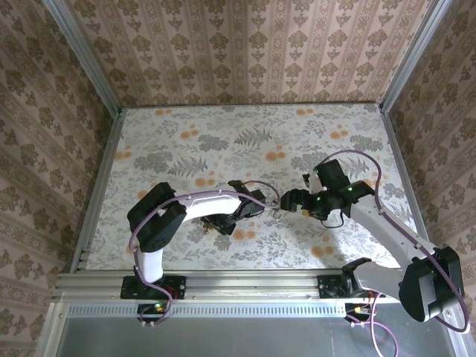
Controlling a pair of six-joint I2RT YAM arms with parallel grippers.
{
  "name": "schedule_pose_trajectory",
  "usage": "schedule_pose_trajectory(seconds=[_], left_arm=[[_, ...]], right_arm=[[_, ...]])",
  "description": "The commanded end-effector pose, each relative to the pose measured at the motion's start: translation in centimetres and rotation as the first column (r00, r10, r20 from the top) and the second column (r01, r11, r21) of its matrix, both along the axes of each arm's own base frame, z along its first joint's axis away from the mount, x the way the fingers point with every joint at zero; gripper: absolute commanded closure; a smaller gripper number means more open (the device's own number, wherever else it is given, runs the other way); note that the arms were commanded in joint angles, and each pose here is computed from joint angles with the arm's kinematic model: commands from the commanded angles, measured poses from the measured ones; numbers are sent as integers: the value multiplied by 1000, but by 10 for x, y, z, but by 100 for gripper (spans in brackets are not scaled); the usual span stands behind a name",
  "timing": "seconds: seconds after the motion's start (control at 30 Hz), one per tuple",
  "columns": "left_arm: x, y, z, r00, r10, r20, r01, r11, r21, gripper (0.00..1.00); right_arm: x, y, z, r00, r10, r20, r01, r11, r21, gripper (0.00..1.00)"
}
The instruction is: Unlock with the key
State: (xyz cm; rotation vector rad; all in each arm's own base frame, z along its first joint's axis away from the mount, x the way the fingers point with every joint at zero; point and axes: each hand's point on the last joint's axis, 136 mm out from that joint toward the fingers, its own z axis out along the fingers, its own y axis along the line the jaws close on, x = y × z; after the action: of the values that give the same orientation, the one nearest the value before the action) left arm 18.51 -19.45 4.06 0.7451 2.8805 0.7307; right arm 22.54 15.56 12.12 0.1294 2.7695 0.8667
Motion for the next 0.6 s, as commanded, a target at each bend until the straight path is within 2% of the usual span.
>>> schedule_pose_trajectory(seconds=[0.0,0.2,0.37,0.43,0.47,0.57], left_arm=[[3,-12,7,999,18,26,-17,998,-61,50],[12,-27,39,994,70,81,-46,963,-266,44],[24,-22,60,985,148,89,-88,873,-481,45],[26,-17,56,985,169,47,-119,839,-531,53],[27,-18,53,985,174,19,-132,808,-574,59],[31,-25,44,981,186,-59,-174,697,-695,69]], right_arm=[[-7,-2,1,1000,13,0,-13,1000,19,6],[-11,-10,-6,1000,9,-5,-9,1000,-28,6],[-16,-19,-22,999,9,-38,-12,996,-87,7],[-17,-19,-25,999,4,-49,-8,996,-89,8],[-17,-18,-25,999,0,-49,-4,996,-85,8],[-17,-14,-27,998,-18,-52,15,998,-64,10]])
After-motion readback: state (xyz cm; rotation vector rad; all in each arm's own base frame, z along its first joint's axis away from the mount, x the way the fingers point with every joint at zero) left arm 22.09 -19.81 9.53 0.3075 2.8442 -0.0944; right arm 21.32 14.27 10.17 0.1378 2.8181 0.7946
